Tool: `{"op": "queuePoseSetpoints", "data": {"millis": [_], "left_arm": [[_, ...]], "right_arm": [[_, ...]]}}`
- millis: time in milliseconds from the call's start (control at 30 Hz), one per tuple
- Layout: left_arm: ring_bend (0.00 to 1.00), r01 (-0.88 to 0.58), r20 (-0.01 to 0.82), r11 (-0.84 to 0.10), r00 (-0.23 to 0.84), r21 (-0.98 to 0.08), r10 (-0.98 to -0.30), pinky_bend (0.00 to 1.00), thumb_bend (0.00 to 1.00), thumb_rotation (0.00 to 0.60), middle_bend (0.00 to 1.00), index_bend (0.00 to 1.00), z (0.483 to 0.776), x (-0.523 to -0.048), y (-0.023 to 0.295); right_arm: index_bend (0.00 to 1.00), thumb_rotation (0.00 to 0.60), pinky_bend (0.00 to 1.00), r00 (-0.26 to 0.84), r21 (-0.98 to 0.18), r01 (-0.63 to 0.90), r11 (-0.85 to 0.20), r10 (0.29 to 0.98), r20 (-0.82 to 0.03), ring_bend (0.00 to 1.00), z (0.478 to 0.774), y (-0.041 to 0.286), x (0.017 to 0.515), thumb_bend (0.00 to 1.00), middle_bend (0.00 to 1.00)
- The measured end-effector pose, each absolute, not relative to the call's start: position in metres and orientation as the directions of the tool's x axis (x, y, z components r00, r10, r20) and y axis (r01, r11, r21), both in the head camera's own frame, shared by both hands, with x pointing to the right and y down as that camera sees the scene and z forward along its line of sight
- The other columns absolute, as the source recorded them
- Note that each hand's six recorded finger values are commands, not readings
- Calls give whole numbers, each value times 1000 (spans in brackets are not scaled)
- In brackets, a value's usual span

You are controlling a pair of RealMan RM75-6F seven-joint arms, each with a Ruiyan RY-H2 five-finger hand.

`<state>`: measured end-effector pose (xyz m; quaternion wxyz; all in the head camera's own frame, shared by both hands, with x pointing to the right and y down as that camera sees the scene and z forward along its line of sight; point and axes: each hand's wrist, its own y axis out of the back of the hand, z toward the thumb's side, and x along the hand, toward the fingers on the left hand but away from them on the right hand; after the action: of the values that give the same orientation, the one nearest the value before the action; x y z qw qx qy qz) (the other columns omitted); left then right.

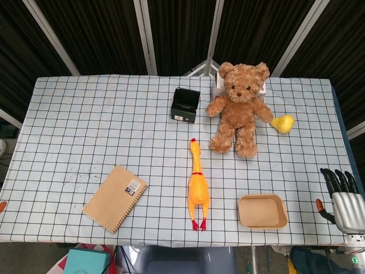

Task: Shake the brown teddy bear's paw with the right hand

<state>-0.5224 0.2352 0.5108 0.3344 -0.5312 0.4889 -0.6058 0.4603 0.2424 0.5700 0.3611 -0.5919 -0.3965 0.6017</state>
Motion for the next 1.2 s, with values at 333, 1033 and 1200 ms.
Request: {"op": "queuePoseSetpoints", "data": {"millis": [333, 1033, 1200], "left_arm": [[0, -111, 324, -308, -191, -945, -927, 135, 269, 600, 0, 215, 511, -516, 237], [0, -100, 320, -305, -236, -947, -917, 135, 269, 600, 0, 215, 515, -522, 231], [0, -97, 323, -308, -254, -946, -912, 135, 269, 600, 0, 215, 517, -526, 229]], "right_arm": [[50, 600, 0, -58, -860, 183, -476, 868, -493, 72, 589, 239, 457, 358, 129], [73, 600, 0, -113, -558, 691, -460, 694, -711, 81, 662, 94, 436, 340, 130], [85, 600, 0, -137, -576, 700, -423, 711, -689, 84, 677, 53, 429, 340, 130]]}}
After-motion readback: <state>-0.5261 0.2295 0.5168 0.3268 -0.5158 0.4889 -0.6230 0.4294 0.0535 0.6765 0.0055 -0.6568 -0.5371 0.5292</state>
